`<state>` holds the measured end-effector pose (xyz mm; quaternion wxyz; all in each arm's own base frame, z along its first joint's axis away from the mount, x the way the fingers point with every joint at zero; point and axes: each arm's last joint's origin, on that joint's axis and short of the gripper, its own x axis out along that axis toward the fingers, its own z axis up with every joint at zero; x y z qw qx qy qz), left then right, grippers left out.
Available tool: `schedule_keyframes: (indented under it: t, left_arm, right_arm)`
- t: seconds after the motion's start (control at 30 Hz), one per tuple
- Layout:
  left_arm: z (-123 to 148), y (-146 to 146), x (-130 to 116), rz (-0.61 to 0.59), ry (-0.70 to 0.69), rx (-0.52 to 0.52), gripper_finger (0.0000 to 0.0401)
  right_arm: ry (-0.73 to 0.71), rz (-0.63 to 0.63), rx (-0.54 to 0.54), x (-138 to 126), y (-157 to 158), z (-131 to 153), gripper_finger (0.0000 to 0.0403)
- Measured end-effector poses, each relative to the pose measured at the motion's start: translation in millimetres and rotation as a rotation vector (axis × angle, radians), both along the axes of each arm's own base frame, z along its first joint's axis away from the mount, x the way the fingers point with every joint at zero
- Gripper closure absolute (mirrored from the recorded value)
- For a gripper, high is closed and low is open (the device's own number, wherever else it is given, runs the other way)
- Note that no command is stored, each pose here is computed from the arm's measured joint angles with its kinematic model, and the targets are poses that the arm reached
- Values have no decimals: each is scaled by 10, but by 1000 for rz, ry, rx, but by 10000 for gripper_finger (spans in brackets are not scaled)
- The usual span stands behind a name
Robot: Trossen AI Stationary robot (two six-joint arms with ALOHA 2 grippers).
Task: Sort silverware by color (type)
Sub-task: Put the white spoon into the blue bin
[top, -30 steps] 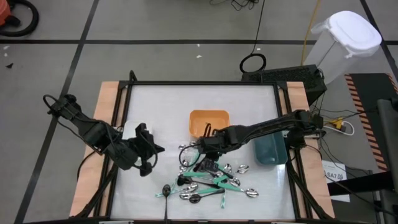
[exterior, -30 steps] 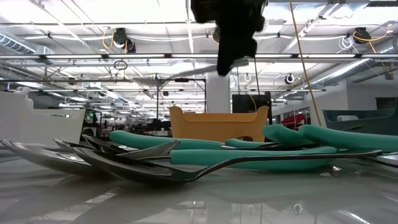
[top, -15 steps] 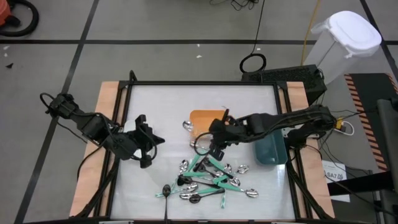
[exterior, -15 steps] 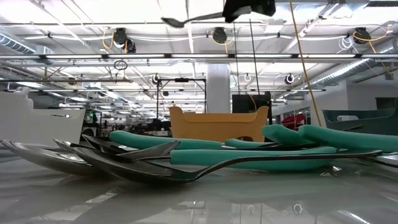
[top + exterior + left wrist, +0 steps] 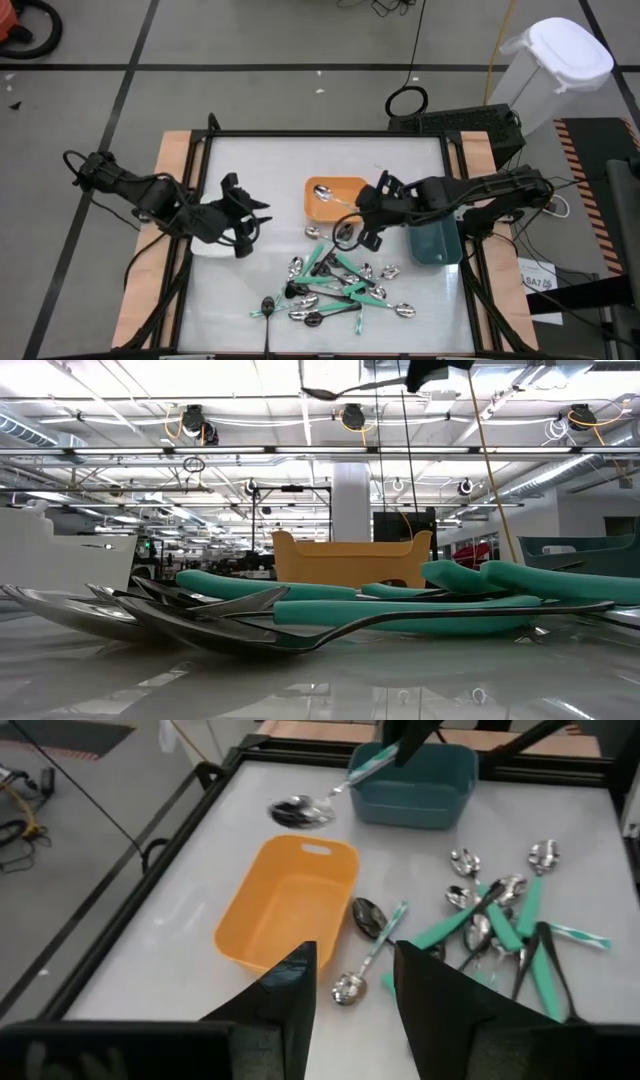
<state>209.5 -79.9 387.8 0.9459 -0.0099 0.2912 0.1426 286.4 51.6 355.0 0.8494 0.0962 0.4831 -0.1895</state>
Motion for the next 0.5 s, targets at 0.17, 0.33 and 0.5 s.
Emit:
schedule_keyframes:
  t: [0.17,0.33,0.5]
  left_arm:
    - [0,78,28,81,-22,-60,265]
    - [0,138,48,135,-36,-92,265]
    - [-5,197,71,166,-36,-92,265]
  right_arm:
    - [78,21,-50,-64,-76,-15,368]
    - [125,39,-73,-206,-109,42,368]
    - [117,39,-98,-388,-149,161,369]
